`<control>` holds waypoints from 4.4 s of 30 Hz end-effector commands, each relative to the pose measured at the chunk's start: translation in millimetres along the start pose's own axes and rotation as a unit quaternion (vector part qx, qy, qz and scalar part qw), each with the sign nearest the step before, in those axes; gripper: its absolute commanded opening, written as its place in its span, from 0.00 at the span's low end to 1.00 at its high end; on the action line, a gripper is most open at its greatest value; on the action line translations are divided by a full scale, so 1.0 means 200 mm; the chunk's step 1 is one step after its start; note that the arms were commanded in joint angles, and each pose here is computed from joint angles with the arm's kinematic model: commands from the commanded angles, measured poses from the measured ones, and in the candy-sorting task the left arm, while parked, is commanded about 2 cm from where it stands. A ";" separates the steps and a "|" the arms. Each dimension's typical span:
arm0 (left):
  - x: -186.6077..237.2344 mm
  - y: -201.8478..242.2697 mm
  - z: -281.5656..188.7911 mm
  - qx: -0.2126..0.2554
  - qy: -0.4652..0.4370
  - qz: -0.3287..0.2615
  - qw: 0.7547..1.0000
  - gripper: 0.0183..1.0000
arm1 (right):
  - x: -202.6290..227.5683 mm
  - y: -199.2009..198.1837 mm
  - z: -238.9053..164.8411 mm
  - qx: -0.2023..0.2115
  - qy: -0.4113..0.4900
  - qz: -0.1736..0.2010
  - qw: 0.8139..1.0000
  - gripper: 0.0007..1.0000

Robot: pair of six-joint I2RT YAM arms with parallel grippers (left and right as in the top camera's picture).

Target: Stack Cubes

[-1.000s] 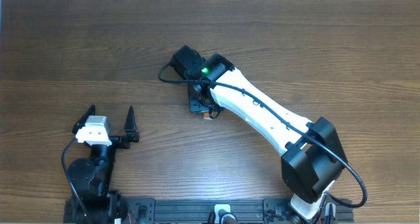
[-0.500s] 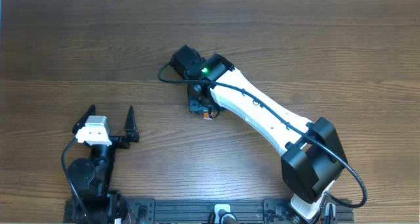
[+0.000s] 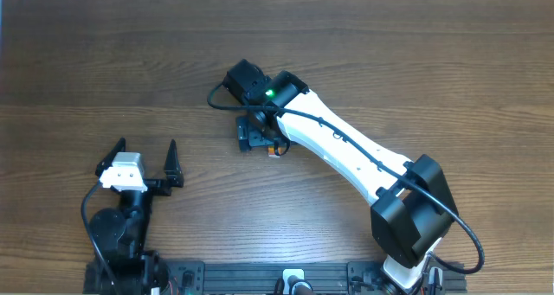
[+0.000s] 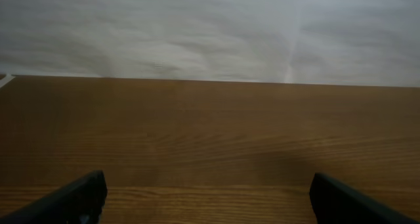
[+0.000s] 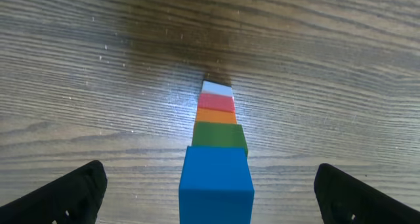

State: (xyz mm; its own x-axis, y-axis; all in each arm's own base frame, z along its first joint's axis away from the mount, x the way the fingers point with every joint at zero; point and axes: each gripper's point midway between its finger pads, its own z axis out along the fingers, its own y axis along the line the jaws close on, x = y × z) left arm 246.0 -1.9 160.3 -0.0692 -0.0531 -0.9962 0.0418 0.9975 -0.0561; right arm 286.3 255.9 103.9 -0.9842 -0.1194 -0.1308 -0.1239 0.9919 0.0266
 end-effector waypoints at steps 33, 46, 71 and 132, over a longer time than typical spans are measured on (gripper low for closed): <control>0.01 0.00 0.00 0.002 -0.001 0.007 1.000 1.00 | 0.12 -1.34 -0.75 0.092 -0.435 0.074 0.893 0.99; 0.01 0.00 0.00 0.002 -0.001 0.007 1.000 1.00 | 0.33 -1.19 -0.47 0.037 -0.583 0.015 0.812 0.99; 0.01 0.00 0.00 0.002 -0.001 0.007 1.000 1.00 | 0.31 -1.21 -0.34 0.049 -0.631 0.019 0.774 0.99; 0.01 0.00 0.00 0.002 -0.001 0.007 1.000 1.00 | 0.31 -1.22 -0.34 0.049 -0.631 0.019 0.774 0.99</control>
State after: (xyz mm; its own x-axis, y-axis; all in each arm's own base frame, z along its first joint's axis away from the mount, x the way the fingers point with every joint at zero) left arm 245.9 -1.9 160.9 -0.0661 -0.0525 -0.9964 0.0420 0.9976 -0.0553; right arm 246.2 5.5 158.9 -0.0746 -0.0082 -0.9972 -0.0322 0.9995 -0.0059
